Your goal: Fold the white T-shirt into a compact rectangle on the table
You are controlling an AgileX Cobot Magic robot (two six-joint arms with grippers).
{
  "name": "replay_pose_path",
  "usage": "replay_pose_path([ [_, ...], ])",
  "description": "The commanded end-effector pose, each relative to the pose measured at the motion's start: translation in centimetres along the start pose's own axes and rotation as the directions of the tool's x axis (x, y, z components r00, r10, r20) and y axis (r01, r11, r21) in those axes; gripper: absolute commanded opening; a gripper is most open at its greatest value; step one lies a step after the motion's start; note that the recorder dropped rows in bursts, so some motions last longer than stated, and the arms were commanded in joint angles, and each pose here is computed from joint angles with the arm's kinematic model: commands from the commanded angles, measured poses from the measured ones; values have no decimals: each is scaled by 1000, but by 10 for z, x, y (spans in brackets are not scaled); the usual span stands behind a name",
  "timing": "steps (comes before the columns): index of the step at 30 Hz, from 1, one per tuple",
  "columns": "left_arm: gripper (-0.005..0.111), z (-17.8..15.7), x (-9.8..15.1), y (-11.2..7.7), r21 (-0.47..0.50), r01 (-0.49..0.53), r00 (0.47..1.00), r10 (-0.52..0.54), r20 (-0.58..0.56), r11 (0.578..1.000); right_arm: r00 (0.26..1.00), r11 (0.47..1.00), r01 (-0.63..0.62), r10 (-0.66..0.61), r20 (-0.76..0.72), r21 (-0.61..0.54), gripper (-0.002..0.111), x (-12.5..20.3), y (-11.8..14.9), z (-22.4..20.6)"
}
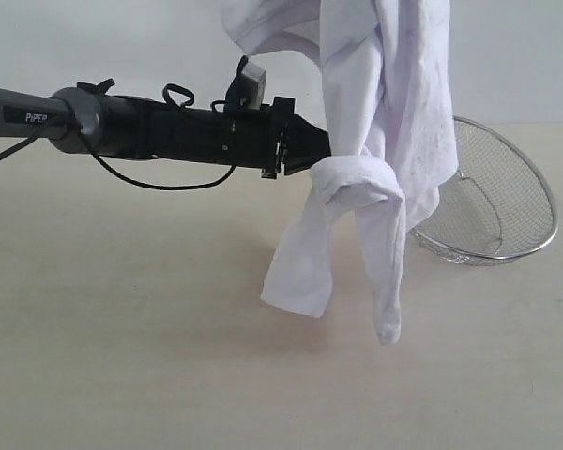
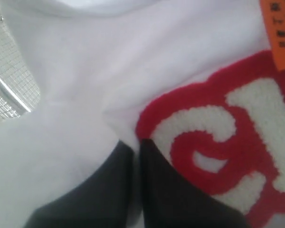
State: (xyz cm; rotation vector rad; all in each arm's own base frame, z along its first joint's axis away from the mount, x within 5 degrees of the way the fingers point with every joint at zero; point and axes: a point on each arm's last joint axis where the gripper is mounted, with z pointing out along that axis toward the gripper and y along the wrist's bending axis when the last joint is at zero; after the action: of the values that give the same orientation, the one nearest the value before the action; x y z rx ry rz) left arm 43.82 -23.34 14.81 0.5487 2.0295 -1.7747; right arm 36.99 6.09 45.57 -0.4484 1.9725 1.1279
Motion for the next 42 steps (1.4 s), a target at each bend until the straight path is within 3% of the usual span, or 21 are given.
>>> replay_pose_path([
  [1,5,2,-1,-5,15,-26,1000,27,-7,1000,999,1000,16,-16,30,-16,0,-4,6,-3],
  [8,5,-22,-10,-5,-42,-49,998,47,-31,998,999,999,34,-35,6,31,0,-2,1,-3],
  [16,5,-60,-35,-30,-93,-120,993,121,2,988,999,985,33,-28,-31,169,0,1,-12,-4],
  [26,5,-88,-44,-54,-248,-176,982,153,-109,953,989,979,-54,80,-125,199,0,18,-59,22],
  [32,5,-105,-48,-59,-419,-173,981,120,-151,891,982,976,-83,114,-149,202,0,27,-86,37],
  [37,5,-138,-56,-63,-569,-169,984,106,-144,804,971,967,-141,177,-159,214,0,39,-117,54],
  [42,5,-169,-61,-56,-643,-151,988,108,-107,751,953,947,-208,253,-165,246,0,59,-157,75],
])
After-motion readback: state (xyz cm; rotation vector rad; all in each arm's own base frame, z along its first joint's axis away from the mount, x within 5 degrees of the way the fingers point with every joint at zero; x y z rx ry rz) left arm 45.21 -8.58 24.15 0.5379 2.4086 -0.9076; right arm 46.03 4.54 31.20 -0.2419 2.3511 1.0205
